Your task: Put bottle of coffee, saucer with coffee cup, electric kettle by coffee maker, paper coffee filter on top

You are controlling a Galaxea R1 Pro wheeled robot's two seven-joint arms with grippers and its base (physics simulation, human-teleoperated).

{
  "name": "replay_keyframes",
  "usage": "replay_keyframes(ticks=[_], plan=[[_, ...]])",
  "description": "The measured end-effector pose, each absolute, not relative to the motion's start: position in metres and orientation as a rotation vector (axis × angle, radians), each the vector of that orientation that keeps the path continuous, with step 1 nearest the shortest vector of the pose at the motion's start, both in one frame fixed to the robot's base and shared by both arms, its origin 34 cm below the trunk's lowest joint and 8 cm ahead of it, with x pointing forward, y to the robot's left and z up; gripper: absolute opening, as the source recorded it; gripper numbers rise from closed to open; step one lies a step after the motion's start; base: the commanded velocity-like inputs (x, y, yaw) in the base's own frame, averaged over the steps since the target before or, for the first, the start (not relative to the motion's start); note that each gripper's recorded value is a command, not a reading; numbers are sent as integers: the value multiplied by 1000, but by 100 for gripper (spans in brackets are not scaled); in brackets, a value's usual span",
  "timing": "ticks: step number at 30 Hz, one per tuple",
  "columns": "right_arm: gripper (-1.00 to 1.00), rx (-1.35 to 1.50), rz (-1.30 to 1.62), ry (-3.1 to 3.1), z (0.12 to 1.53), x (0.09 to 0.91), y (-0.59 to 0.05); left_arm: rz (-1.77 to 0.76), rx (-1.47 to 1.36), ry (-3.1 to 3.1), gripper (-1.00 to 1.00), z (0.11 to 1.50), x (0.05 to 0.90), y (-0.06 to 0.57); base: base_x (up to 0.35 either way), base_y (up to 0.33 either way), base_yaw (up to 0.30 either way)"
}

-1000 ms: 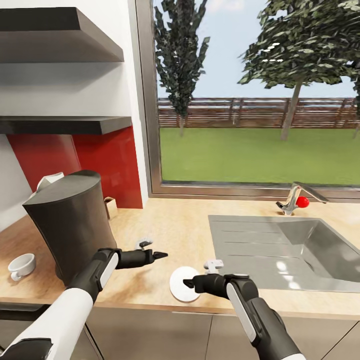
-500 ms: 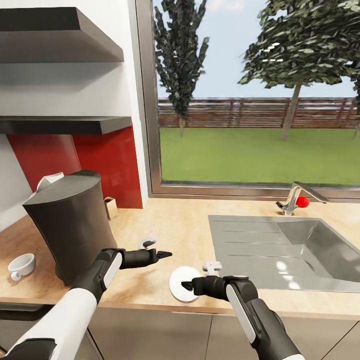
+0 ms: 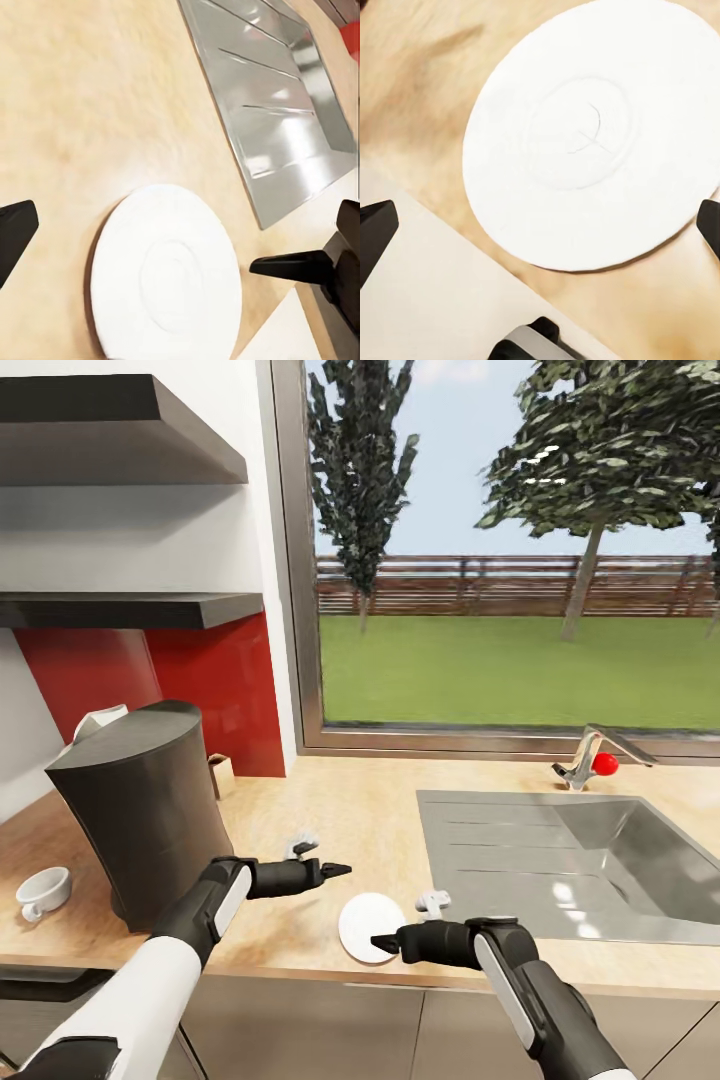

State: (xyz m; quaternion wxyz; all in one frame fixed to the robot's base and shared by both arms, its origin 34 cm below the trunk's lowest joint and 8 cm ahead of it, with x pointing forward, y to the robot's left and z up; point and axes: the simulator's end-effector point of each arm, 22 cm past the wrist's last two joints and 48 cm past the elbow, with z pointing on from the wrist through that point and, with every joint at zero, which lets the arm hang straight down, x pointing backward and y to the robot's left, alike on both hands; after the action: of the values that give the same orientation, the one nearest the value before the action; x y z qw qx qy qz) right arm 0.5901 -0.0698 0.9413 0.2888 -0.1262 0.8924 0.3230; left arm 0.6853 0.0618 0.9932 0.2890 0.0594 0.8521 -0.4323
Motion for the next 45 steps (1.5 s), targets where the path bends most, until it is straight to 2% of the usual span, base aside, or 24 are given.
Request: replay_keyframes(ticks=[45], plan=[[100, -310, 840, 2422, 927, 587, -71, -1258, 126, 2345, 100, 966, 657, 17, 0, 0, 0]])
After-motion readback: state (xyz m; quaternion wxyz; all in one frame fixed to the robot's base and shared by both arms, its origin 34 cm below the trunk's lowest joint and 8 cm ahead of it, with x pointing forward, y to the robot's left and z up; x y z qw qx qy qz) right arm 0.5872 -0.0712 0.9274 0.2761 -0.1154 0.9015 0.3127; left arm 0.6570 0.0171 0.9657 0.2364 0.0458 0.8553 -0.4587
